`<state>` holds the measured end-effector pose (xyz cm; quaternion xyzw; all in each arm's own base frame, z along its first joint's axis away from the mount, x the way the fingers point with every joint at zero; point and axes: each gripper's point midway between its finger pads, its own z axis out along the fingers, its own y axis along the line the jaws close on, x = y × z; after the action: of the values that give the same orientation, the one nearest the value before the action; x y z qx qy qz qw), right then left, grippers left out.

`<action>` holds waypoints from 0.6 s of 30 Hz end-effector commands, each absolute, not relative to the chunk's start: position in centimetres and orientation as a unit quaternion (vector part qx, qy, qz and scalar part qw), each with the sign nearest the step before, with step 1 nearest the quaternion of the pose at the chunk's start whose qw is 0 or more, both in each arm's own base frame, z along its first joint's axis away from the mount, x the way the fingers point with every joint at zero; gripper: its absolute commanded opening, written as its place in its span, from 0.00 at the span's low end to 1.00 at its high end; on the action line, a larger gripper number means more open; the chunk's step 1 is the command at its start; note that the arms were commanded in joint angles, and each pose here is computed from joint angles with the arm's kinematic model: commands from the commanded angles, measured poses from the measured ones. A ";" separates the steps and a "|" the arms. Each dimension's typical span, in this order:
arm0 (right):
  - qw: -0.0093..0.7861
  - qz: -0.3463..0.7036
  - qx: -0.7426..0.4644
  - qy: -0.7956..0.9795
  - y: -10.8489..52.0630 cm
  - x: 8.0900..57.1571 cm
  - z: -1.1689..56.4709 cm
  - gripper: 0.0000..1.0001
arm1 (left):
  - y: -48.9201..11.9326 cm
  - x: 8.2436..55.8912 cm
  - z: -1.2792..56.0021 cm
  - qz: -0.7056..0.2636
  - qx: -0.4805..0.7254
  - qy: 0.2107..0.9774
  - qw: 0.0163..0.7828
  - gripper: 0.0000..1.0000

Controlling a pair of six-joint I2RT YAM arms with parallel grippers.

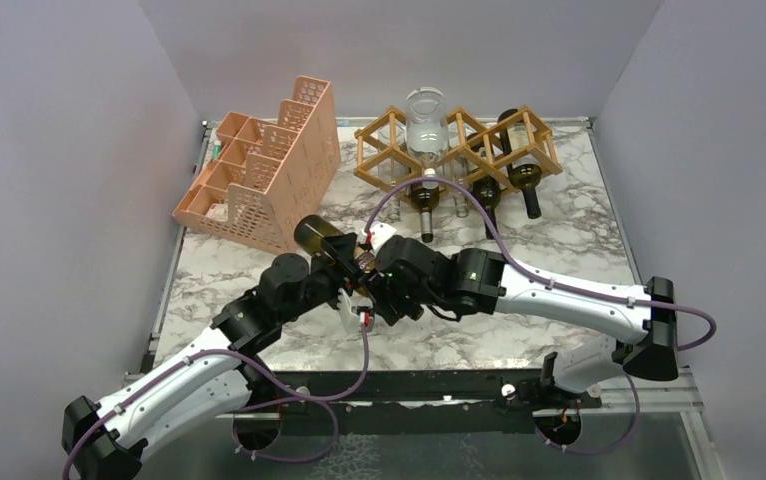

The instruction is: Put the wine bottle on the wine rack

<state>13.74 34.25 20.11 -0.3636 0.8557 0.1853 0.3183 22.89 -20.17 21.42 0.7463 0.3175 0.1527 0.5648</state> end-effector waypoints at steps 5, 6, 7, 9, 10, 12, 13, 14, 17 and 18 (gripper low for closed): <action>0.325 0.193 -0.362 0.852 35.6 14.1 18.9 0.45 | -21.2 22.5 25.6 0.147 0.715 0.289 0.620 0.05; 0.325 0.195 -0.362 0.851 35.7 14.1 18.9 0.41 | -21.3 22.5 25.6 0.146 0.715 0.289 0.620 0.05; 0.324 0.195 -0.363 0.852 35.7 14.0 18.7 0.38 | -21.2 22.5 25.7 0.146 0.714 0.289 0.621 0.05; 0.323 0.192 -0.364 0.852 35.7 14.1 18.5 0.30 | -21.3 22.4 25.9 0.142 0.712 0.290 0.623 0.07; 0.323 0.190 -0.364 0.852 35.6 14.1 18.4 0.26 | -21.3 22.4 25.9 0.139 0.712 0.290 0.624 0.08; 0.325 0.186 -0.364 0.853 35.5 14.3 18.3 0.16 | -21.4 22.3 26.0 0.137 0.710 0.289 0.627 0.11; 0.327 0.184 -0.364 0.853 35.5 14.3 18.4 0.08 | -21.4 22.2 26.1 0.136 0.710 0.288 0.628 0.14; 0.330 0.185 -0.363 0.851 35.5 14.4 18.7 0.02 | -21.4 22.2 26.1 0.136 0.709 0.288 0.629 0.19; 0.347 0.188 -0.360 0.845 35.3 14.7 19.7 0.01 | -21.3 22.1 26.1 0.137 0.708 0.288 0.630 0.44; 0.357 0.189 -0.358 0.842 35.2 14.9 20.1 0.01 | -21.2 22.1 26.0 0.137 0.708 0.289 0.630 0.50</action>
<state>13.82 34.50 18.35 -0.3687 0.8583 0.1760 0.3104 22.47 -19.79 19.95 0.7613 0.3269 0.1408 0.5420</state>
